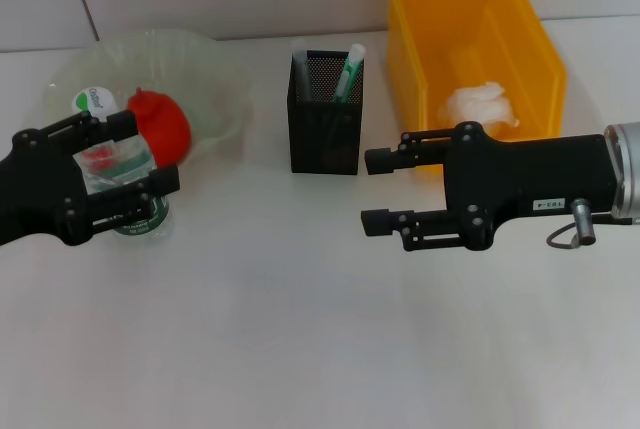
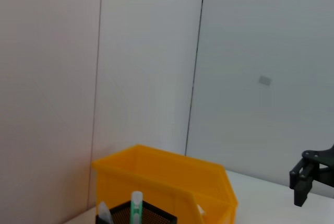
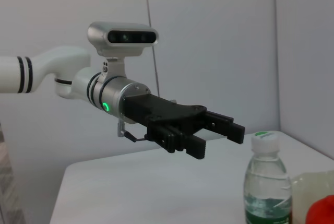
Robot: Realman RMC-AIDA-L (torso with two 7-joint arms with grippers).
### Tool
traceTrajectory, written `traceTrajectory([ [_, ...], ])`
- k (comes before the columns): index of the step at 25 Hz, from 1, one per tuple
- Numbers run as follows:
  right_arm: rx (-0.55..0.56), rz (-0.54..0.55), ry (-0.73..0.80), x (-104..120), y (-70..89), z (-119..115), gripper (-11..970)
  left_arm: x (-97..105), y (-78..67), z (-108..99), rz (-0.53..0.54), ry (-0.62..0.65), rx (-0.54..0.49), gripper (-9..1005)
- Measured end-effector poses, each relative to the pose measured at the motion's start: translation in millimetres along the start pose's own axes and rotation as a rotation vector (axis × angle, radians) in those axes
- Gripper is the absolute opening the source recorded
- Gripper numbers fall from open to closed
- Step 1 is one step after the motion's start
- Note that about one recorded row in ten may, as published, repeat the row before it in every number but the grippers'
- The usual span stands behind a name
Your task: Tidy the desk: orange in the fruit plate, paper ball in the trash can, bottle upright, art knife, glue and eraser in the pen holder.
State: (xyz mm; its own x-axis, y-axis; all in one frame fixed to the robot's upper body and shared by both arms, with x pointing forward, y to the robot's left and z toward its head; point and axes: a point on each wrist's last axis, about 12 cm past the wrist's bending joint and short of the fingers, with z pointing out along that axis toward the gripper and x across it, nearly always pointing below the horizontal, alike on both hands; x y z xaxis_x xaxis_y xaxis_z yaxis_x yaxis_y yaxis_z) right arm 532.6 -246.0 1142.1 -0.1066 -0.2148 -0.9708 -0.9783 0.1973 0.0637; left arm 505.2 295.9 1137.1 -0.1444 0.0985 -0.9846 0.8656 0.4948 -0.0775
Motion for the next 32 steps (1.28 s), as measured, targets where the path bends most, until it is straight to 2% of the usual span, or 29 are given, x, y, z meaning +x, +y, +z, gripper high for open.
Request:
traceTrajectory([
  [4,-0.011,-0.003,0.005,-1,0.0,2,649,7,-4.3,1,-0.02,0.023,0.032,805],
  [13,-0.012,0.002,0.008,-1,-1.3,6,649,7,-7.3,0,-0.025,0.024,0.056,805],
  [20,-0.09,-0.004,0.053,0,0.5,33,649,8,-6.6,-2,-0.02,0.022,0.049,805],
  [32,-0.118,-0.005,0.028,-3,2.6,41,649,11,-8.8,-6,-0.029,0.02,0.052,805],
])
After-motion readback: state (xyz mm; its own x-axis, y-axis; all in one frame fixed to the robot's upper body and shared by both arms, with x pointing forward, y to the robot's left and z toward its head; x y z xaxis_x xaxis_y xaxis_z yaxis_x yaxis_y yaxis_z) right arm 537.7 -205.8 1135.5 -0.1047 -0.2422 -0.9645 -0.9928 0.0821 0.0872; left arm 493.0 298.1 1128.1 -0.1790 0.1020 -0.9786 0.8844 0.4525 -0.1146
